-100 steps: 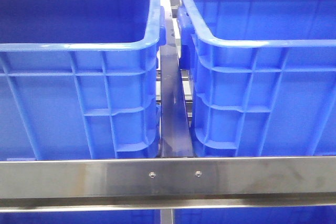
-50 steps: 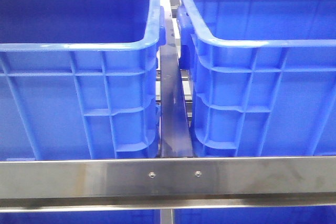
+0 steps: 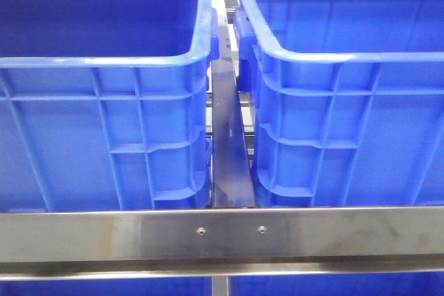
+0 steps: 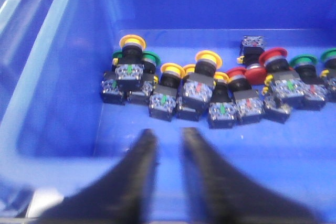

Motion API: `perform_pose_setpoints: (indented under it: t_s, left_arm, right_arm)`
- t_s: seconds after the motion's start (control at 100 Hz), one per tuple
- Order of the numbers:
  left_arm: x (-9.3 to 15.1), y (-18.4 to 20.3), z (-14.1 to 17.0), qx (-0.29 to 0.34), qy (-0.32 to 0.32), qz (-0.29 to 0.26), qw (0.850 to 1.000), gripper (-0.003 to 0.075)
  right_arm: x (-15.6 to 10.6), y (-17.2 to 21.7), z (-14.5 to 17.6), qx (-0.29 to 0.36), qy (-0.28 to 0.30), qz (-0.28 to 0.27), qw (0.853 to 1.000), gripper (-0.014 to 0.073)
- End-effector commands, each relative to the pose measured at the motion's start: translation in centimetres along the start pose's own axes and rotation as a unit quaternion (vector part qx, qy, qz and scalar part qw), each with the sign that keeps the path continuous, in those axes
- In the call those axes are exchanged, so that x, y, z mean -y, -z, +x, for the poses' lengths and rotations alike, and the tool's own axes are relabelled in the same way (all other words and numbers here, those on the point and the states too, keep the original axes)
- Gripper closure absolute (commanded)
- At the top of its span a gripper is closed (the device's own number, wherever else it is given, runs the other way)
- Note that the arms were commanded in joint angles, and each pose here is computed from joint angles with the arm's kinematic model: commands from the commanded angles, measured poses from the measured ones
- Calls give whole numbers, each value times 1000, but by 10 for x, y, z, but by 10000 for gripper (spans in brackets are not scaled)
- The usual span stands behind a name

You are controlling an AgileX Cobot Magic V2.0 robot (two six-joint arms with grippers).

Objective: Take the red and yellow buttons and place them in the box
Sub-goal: 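Lower the left gripper into the button crate toward a yellow button, then grasp the yellow-capped button with the left gripper and lift it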

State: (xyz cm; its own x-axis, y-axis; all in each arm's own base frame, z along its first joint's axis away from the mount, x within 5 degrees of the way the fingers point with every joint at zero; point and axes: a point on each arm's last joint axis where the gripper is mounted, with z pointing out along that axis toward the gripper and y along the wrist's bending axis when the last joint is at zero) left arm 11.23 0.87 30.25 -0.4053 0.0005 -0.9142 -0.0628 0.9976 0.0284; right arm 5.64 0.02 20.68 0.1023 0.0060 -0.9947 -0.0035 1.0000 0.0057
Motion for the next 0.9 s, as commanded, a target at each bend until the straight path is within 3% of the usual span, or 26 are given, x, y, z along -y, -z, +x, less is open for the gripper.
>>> perform_pose_setpoints:
  t_s: [0.0, 0.06, 0.13, 0.39, 0.66, 0.89]
  left_arm:
    - [-1, -9, -33, 30, 3, -2, 1000, 321]
    - [-2, -19, -43, 19, 3, -1, 1000, 212]
    - [-2, -33, -53, -6, 6, 1, 1000, 161]
    - [3, -92, -81, -117, -2, 22, 993, 163]
    - [22, -161, -94, -260, -31, 50, 964, 163]
    - [26, -212, -96, -318, -34, 52, 946, 163]
  right_arm:
    - [0, 3, -14, 58, 0, -1, 998, 651]
    - [0, 3, -14, 58, 0, -1, 998, 651]
    - [0, 3, -14, 58, 0, -1, 998, 651]
    - [0, 3, -14, 58, 0, -1, 998, 651]
    - [0, 3, -14, 58, 0, -1, 998, 651]
    - [0, 3, -14, 58, 0, -1, 998, 651]
